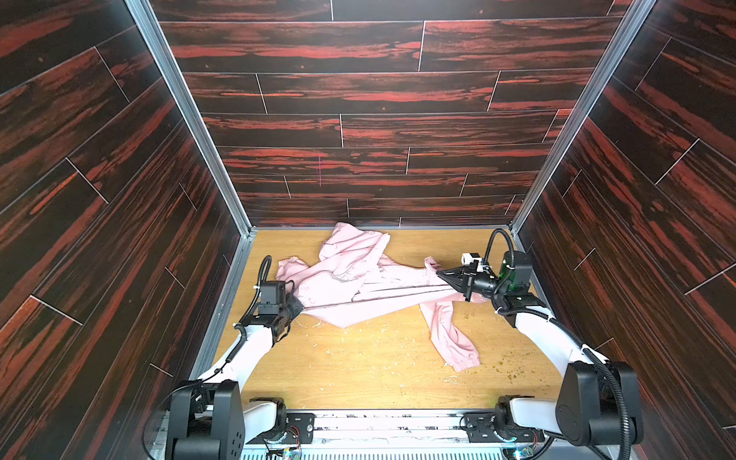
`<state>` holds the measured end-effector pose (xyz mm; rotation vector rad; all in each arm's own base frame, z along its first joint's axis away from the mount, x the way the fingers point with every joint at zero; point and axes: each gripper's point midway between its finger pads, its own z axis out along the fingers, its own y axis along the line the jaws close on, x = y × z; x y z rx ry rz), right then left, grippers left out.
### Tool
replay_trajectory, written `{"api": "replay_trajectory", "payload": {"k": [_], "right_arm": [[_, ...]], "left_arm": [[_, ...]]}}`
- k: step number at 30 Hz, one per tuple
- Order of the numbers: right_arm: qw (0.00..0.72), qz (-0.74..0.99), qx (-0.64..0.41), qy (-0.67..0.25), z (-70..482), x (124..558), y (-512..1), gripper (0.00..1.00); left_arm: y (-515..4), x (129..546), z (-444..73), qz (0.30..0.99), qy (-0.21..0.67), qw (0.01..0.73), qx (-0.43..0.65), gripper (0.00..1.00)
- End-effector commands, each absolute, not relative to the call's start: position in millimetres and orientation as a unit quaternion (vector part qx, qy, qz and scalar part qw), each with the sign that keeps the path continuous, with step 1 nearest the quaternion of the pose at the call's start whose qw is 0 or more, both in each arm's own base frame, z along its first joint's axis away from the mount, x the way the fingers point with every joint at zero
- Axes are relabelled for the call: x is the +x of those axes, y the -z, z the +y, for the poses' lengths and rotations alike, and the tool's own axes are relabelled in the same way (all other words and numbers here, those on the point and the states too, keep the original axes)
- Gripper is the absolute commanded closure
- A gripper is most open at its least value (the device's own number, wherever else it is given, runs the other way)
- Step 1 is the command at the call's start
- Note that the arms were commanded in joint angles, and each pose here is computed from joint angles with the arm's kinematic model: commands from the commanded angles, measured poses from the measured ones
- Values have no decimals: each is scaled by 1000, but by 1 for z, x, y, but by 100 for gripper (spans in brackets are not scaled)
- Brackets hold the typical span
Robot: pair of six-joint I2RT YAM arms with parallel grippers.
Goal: Zip up the jacket
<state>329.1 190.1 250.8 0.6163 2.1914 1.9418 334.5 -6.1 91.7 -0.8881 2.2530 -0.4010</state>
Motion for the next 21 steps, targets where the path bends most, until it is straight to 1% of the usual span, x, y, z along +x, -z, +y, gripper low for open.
{"api": "replay_trajectory", "payload": {"k": [1,5,8,12,13,16,18,19,21], "right_arm": [[141,745,191,-623,226,341,-243,100],[146,757,169,-614,289,343,-204,99],[141,752,184,-617,308,346,-177,97],[121,757,211,-606,316,344,-149,96],[116,758,219,-603,316,343,-145,91],[110,762,233,-595,312,339,-140,69],[112,764,235,-590,309,337,-145,57],[114,767,236,-586,308,336,-148,52],[112,777,241,-571,305,334,-152,47]], "left_arm": [[-104,344,-25,860,182,355,-320,100],[-119,346,-83,857,251,354,-277,100],[-121,340,-111,853,286,350,-261,100],[-115,328,-121,854,296,342,-255,100],[-114,326,-122,855,297,341,-255,100],[-112,322,-121,854,298,340,-256,100],[-113,322,-121,853,299,342,-257,100],[-114,322,-121,853,300,342,-256,100],[-116,324,-123,852,302,343,-254,100]]}}
